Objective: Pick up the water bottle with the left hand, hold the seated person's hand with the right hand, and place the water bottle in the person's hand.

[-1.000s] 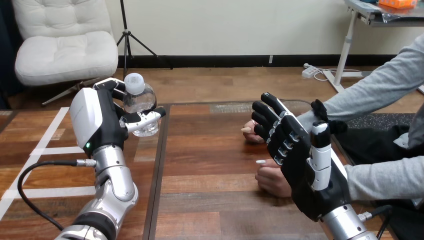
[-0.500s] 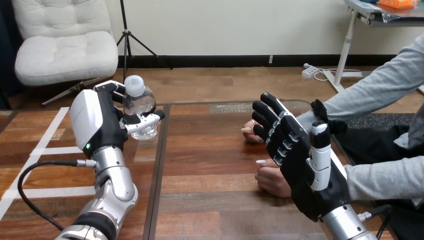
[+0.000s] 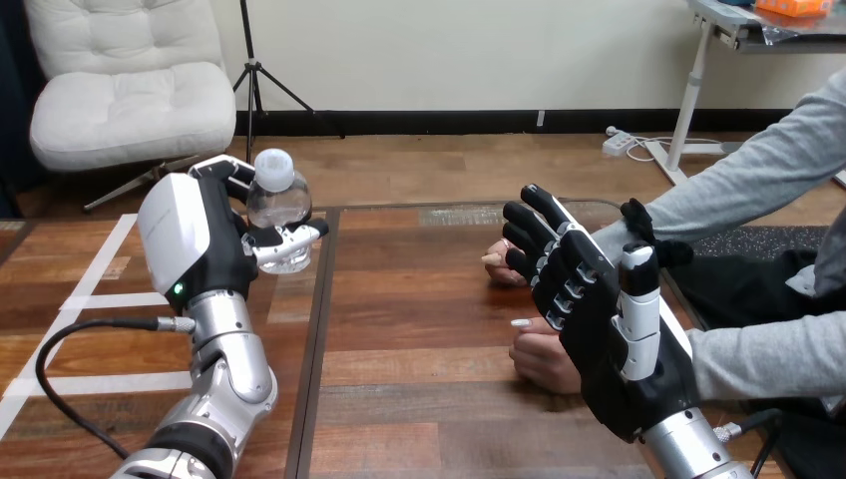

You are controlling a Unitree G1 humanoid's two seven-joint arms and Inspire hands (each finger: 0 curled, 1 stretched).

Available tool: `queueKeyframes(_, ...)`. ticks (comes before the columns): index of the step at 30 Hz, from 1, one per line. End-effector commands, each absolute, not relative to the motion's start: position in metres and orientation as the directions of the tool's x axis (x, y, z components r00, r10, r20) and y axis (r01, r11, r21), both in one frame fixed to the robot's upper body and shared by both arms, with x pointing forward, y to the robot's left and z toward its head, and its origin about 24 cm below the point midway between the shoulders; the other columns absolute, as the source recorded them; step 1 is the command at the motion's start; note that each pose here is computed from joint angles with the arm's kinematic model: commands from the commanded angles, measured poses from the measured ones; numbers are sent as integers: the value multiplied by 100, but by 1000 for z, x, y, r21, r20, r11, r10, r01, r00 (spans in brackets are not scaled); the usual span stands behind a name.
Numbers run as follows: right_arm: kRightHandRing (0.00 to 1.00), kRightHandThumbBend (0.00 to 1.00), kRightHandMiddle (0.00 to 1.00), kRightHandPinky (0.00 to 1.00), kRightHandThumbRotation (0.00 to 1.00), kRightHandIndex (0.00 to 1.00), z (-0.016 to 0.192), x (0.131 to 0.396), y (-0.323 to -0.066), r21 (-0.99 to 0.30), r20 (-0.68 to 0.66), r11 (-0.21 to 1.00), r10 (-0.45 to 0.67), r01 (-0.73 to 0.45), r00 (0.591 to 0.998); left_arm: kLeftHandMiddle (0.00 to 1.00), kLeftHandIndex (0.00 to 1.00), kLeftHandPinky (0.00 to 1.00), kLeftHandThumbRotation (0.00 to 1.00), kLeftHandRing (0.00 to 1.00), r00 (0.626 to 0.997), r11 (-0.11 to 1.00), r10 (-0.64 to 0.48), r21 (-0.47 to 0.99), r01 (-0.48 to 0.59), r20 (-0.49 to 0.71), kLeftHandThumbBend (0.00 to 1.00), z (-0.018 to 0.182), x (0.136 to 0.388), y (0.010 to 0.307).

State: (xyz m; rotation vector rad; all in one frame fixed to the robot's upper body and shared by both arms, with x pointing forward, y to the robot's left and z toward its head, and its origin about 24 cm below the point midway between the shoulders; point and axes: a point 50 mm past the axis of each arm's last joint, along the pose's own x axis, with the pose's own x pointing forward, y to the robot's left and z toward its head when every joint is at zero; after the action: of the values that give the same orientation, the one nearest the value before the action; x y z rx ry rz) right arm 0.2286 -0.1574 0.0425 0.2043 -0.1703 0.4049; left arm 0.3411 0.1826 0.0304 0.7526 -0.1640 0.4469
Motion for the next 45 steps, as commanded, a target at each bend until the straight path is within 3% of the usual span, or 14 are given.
queueKeyframes(1, 97, 95, 95, 100, 100, 96, 56, 236, -158, 127, 259, 901, 374, -415, 890, 37, 38, 28, 0, 32, 864, 693, 300, 531, -488, 404, 82, 66, 359, 175)
queueKeyframes(24, 97, 89, 95, 100, 100, 95, 57, 241, -166, 13, 236, 930, 354, -367, 905, 39, 40, 26, 0, 32, 899, 809, 274, 424, -407, 342, 77, 71, 362, 172)
queueKeyframes(30, 96, 90, 94, 100, 95, 94, 59, 244, -170, -15, 243, 939, 337, -344, 909, 38, 40, 26, 0, 32, 902, 830, 272, 394, -396, 335, 77, 72, 361, 171)
queueKeyframes(35, 95, 91, 93, 97, 89, 93, 60, 246, -173, -49, 246, 944, 329, -327, 912, 38, 40, 25, 0, 31, 904, 842, 267, 376, -387, 333, 77, 72, 361, 171)
queueKeyframes(45, 90, 80, 90, 87, 84, 91, 63, 254, -180, -194, 269, 941, 321, -276, 908, 38, 40, 26, 0, 32, 929, 885, 206, 346, -311, 306, 75, 74, 360, 170)
